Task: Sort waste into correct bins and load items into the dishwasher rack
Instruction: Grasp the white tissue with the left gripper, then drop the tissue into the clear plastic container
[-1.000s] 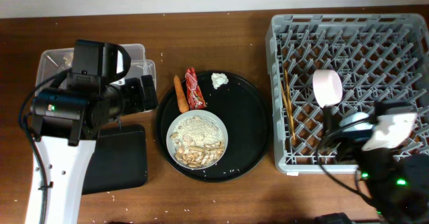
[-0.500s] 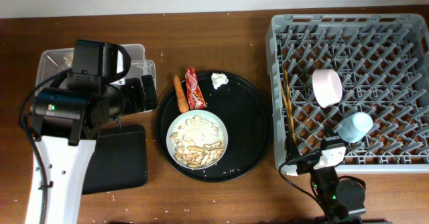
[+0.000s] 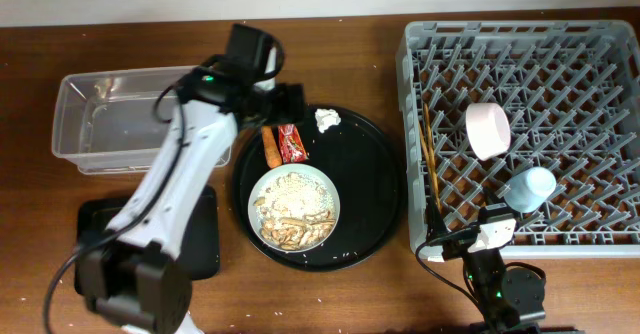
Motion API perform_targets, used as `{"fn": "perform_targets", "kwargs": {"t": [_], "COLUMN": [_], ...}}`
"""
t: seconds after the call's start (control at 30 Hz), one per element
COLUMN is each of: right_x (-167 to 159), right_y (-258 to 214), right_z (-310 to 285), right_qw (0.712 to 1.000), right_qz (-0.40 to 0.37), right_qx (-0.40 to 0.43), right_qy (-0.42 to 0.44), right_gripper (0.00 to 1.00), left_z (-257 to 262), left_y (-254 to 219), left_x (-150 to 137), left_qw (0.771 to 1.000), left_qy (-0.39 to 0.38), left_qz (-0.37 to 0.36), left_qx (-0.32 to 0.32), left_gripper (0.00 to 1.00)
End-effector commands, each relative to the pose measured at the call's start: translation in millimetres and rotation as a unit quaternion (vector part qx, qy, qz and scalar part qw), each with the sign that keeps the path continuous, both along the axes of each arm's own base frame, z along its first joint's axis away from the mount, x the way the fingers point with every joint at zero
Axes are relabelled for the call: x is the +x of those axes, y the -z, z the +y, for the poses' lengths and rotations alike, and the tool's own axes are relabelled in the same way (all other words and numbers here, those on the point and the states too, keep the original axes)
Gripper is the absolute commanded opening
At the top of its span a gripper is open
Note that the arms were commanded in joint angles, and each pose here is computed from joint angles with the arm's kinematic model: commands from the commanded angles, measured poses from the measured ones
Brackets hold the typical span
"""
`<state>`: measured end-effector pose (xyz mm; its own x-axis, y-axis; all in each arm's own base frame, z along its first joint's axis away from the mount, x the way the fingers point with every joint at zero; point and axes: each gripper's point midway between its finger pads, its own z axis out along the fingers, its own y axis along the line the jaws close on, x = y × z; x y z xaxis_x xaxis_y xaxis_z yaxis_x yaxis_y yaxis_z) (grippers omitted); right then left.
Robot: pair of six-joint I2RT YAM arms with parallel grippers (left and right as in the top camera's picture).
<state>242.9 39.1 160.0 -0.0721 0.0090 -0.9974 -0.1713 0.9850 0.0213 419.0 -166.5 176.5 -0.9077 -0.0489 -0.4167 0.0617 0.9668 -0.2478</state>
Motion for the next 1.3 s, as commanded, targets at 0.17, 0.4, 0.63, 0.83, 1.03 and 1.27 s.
{"fn": "perform_targets", "kwargs": {"t": [0.17, 0.4, 0.63, 0.83, 1.03, 1.27], "right_x": [-0.4, -0.4, -0.4, -0.4, -0.4, -0.4], "right_y": [2.4, 2.4, 2.4, 2.4, 2.4, 2.4], "right_z": [2.5, 2.5, 2.5, 2.5, 2.5, 2.5], "right_qw": [1.0, 1.0, 1.0, 1.0, 1.0, 1.0], "right_qz": [0.001, 0.001, 0.001, 0.001, 0.0, 0.001], "right_qx": [-0.001, -0.001, -0.001, -0.001, -0.001, -0.001], "right_qy": [-0.007, -0.007, -0.007, -0.007, -0.007, -0.007], "right_gripper": [0.98, 0.98, 0.98, 0.98, 0.98, 0.98], "left_z": [-78.9, -80.1, -20.0, 180.4, 158.7, 107.9], "left_y": [122.7, 143.5, -6.1, -87.5, -39.8, 8.2], "left_x": [54.7, 57.7, 33.0, 13.8, 28.6, 24.1], "left_qw": [0.989, 0.989, 0.989, 0.971, 0.989, 0.992], "left_qy": [0.072, 0.072, 0.036, -0.178, -0.137, -0.057], "left_qz": [-0.063, -0.057, -0.075, -0.088, -0.033, 0.018], "left_qx": [0.113, 0.118, 0.122, 0.13, 0.033, 0.11], "left_gripper": [0.65, 0.24, 0.0, 0.0, 0.68, 0.57]}}
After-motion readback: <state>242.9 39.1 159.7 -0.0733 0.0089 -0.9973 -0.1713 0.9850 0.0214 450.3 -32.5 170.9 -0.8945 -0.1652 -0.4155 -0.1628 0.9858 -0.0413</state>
